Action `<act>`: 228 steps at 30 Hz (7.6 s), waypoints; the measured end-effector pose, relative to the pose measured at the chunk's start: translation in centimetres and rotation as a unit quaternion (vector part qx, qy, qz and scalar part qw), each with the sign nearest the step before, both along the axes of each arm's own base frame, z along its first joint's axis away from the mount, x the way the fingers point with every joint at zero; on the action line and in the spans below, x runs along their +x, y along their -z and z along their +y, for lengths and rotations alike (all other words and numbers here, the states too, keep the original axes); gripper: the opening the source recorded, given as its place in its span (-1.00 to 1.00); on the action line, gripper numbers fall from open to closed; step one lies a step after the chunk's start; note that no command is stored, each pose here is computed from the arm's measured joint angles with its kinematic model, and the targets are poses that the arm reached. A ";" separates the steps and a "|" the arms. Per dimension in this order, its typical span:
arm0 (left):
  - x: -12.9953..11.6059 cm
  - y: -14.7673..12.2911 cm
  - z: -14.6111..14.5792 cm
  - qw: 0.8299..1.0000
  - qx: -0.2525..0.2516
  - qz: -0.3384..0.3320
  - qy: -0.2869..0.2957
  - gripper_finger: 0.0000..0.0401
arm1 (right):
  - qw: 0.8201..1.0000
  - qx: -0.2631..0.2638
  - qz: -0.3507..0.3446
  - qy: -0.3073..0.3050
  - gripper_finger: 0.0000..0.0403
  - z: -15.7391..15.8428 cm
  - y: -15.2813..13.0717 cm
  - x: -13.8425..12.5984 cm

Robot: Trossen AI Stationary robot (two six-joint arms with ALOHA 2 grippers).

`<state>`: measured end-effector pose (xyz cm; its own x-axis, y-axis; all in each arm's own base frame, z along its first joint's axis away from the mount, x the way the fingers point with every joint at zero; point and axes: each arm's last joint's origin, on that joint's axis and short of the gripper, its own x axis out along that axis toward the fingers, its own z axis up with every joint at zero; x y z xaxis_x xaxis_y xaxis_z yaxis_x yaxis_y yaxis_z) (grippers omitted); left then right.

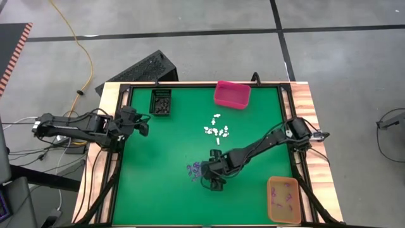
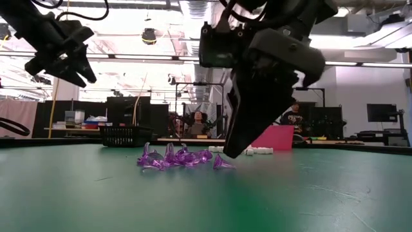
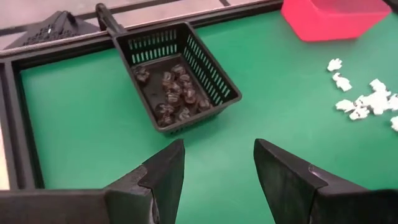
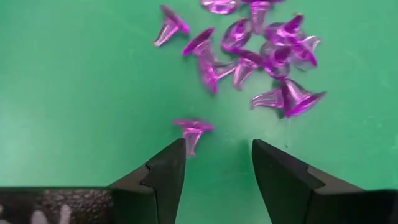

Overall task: Sort Halloween decoration
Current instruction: Put the pink witch hat toy into the orange bin

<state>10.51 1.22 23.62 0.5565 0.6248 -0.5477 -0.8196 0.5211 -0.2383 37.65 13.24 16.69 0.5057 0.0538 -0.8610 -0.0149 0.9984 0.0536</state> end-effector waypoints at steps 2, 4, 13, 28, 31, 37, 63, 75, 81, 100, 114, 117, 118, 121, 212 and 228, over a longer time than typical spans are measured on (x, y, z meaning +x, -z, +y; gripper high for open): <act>0.2 0.0 0.0 1.000 0.000 -0.003 -0.001 -0.09 | 1.000 -0.006 -0.002 -0.005 0.04 0.1 0.0 0.0; 0.3 0.1 0.0 1.000 0.004 0.007 0.003 -0.09 | 1.000 -0.011 -0.003 -0.015 0.02 0.3 0.0 -0.1; 1.5 -0.9 -0.6 0.991 0.039 0.001 0.131 -0.09 | 0.999 -0.018 -0.014 -0.030 0.02 2.5 2.1 0.7; -2.9 -5.8 -0.9 0.941 0.098 -0.242 0.217 -0.09 | 0.999 -0.031 0.008 -0.014 -0.40 2.7 2.0 0.6; -3.9 -6.1 -0.8 0.935 0.100 -0.267 0.213 -0.09 | 0.999 -0.029 0.008 -0.013 -0.61 2.7 2.0 0.6; -4.5 -5.8 -0.7 0.938 0.090 -0.267 0.203 -0.09 | 1.000 -0.013 0.011 0.005 -0.92 2.6 2.0 0.6; -4.5 -5.1 -0.7 0.945 0.074 -0.237 0.211 -0.09 | 0.995 -0.040 -0.042 -0.085 -0.14 1.0 -0.9 2.1; -4.5 -4.6 -0.7 0.951 0.064 -0.218 0.209 -0.09 | 0.991 -0.026 -0.037 -0.130 -0.25 1.2 -0.7 2.1; -4.6 -4.6 -0.7 0.953 0.065 -0.215 0.202 -0.09 | 0.988 -0.030 -0.035 -0.148 -0.27 1.7 0.1 2.3; -4.6 -4.5 -0.7 0.954 0.059 -0.216 0.199 -0.09 | 0.995 -0.023 -0.011 -0.098 -0.87 1.9 0.3 1.7; -4.6 -4.5 -0.6 0.954 0.056 -0.218 0.197 -0.09 | 0.999 0.030 0.027 -0.006 -0.93 2.0 -4.4 -1.5; -4.6 -4.5 -0.6 0.954 0.052 -0.220 0.195 -0.09 | 0.997 0.043 0.059 0.022 -0.93 2.3 -6.4 -3.7; -4.6 -4.5 -0.6 0.954 0.049 -0.222 0.194 -0.09 | 0.995 0.046 0.077 0.034 -0.93 2.4 -7.0 -4.7; -4.6 -4.5 -0.6 0.954 0.040 -0.228 0.190 -0.09 | 0.987 0.055 0.132 0.071 -0.93 3.1 -8.5 -7.7; -4.8 -0.6 -0.5 0.981 -0.051 -0.136 0.125 -0.09 | 0.996 -0.009 -0.023 0.081 -0.58 -2.1 1.0 2.3; -4.8 -0.6 -0.5 0.982 -0.052 -0.136 0.125 -0.09 | 0.994 0.001 -0.003 0.113 -0.92 -1.7 -1.0 2.7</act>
